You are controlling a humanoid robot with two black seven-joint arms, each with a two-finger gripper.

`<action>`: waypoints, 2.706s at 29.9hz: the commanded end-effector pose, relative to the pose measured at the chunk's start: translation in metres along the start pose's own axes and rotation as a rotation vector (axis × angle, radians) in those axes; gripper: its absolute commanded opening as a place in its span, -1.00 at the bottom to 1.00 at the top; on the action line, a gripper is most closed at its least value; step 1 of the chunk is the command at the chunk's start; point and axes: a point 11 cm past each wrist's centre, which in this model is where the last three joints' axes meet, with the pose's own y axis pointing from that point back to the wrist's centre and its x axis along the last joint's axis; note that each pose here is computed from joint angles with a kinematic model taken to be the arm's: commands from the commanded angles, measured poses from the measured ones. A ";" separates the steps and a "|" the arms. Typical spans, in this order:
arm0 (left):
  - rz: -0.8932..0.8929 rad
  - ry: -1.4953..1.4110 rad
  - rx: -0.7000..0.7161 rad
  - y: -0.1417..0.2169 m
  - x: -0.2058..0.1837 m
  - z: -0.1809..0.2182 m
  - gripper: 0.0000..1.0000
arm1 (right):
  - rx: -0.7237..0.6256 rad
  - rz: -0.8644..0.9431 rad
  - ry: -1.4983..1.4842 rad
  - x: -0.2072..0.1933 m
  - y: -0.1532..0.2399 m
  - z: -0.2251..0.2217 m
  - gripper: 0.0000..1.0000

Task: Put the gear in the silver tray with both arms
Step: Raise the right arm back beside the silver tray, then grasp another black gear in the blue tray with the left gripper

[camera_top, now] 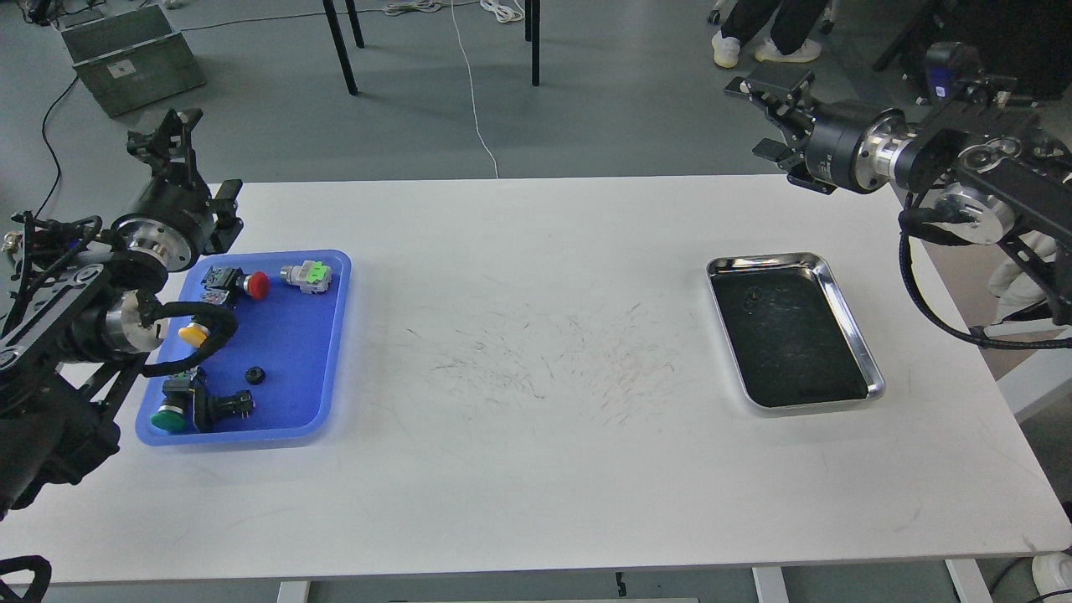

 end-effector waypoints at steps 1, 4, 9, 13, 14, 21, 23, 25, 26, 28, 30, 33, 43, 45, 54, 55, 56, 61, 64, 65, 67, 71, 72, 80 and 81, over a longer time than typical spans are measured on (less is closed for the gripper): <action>0.014 -0.037 -0.009 0.004 0.016 0.012 0.96 | 0.106 0.006 -0.349 0.000 0.001 0.007 0.91; 0.001 -0.084 -0.032 0.012 0.025 0.030 0.96 | 0.178 0.019 -0.567 0.005 0.009 0.018 0.91; -0.137 -0.207 -0.061 0.039 0.018 0.068 0.96 | 0.357 0.008 -0.928 0.012 0.028 0.045 0.91; -0.271 -0.427 0.041 0.073 0.000 0.055 0.96 | 0.425 0.034 -1.112 0.014 0.044 0.075 0.91; -0.310 -0.527 0.073 0.082 -0.002 0.046 0.96 | 0.437 0.035 -1.141 0.012 0.047 0.080 0.91; -0.472 -1.150 0.196 0.108 0.011 -0.005 0.95 | 0.431 0.037 -1.211 -0.003 0.051 0.108 0.93; -0.523 -1.336 0.214 0.115 0.014 -0.022 0.95 | 0.424 0.041 -1.210 -0.004 0.051 0.111 0.93; -0.568 -1.505 0.205 0.118 0.016 -0.035 0.95 | 0.415 0.046 -1.218 -0.006 0.052 0.116 0.93; -0.573 -1.559 0.199 0.118 0.017 -0.037 0.95 | 0.409 0.048 -1.220 -0.008 0.053 0.120 0.94; -0.586 -1.651 0.205 0.118 0.023 -0.043 0.95 | 0.409 0.041 -1.228 -0.011 0.051 0.120 0.94; -0.607 -1.709 0.233 0.122 0.027 -0.053 0.94 | 0.408 0.035 -1.241 -0.017 0.047 0.121 0.94; -0.641 -1.752 0.283 0.127 0.031 -0.074 0.93 | 0.402 0.036 -1.253 -0.021 0.047 0.126 0.94; -0.688 -1.764 0.307 0.122 0.018 -0.115 0.84 | 0.419 0.058 -1.287 -0.026 0.047 0.138 0.94; -0.683 -1.766 0.324 0.121 0.022 -0.118 0.83 | 0.415 0.060 -1.294 -0.028 0.047 0.142 0.94; -0.671 -1.761 0.381 0.119 0.035 -0.132 0.62 | 0.414 0.065 -1.296 -0.028 0.048 0.144 0.94; -0.674 -1.760 0.388 0.120 0.036 -0.133 0.58 | 0.413 0.064 -1.295 -0.028 0.048 0.145 0.94; -0.677 -1.760 0.391 0.120 0.036 -0.133 0.54 | 0.414 0.065 -1.296 -0.028 0.048 0.144 0.94; -0.679 -1.764 0.409 0.122 0.041 -0.136 0.31 | 0.411 0.066 -1.296 -0.028 0.049 0.146 0.94; -0.680 -1.766 0.413 0.122 0.042 -0.137 0.13 | 0.400 0.077 -1.301 -0.029 0.051 0.153 0.94; -0.679 -1.767 0.417 0.123 0.042 -0.138 0.10 | 0.397 0.080 -1.302 -0.029 0.051 0.155 0.94; -0.681 -1.767 0.418 0.123 0.042 -0.138 0.04 | 0.394 0.081 -1.303 -0.030 0.051 0.156 0.94; -0.692 -1.764 0.431 0.125 0.043 -0.140 -0.26 | 0.393 0.083 -1.305 -0.030 0.052 0.157 0.94; -0.698 -1.764 0.437 0.125 0.043 -0.141 -0.41 | 0.393 0.083 -1.305 -0.030 0.052 0.157 0.94; -0.711 -1.757 0.446 0.126 0.041 -0.143 -0.64 | 0.394 0.084 -1.305 -0.030 0.052 0.157 0.94; -0.713 -1.757 0.449 0.126 0.041 -0.143 -0.65 | 0.394 0.084 -1.305 -0.030 0.052 0.157 0.94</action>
